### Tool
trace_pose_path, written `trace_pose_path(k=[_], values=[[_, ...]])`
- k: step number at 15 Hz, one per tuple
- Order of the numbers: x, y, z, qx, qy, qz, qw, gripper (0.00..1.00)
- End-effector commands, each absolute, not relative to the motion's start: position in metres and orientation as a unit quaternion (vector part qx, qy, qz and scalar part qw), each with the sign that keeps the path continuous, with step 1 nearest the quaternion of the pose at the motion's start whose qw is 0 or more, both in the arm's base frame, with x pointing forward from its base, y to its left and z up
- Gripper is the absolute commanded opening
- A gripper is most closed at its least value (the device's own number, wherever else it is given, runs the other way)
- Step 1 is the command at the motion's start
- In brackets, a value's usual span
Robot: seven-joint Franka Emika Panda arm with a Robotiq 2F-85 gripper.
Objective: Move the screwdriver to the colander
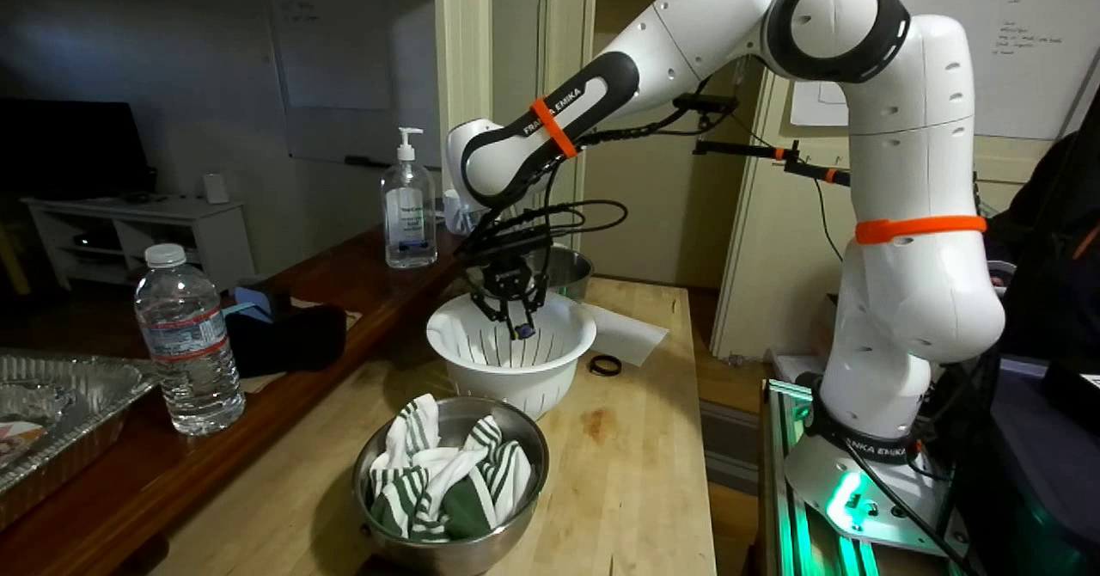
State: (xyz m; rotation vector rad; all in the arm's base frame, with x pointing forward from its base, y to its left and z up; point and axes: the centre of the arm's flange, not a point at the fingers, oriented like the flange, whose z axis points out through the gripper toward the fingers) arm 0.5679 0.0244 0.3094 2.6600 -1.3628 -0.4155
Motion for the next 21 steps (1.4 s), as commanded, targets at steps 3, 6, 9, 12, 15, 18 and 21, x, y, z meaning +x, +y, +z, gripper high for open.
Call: trace_pose_path(k=[3, 6, 9, 12, 15, 18, 21], values=[[0.585, 0.047, 0.289, 0.866, -0.477, -0.134, 0.077, 0.08], [0.583, 0.046, 0.275, 0.858, -0.485, -0.145, 0.081, 0.08], [0.583, 0.046, 0.264, 0.855, -0.489, -0.148, 0.086, 0.08], [0.583, 0.048, 0.258, 0.853, -0.49, -0.152, 0.09, 0.08], [0.584, 0.049, 0.26, 0.855, -0.488, -0.152, 0.089, 0.58], [0.58, 0.05, 0.276, 0.858, -0.487, -0.144, 0.077, 0.79], [0.568, 0.052, 0.315, 0.868, -0.476, -0.128, 0.063, 1.0]])
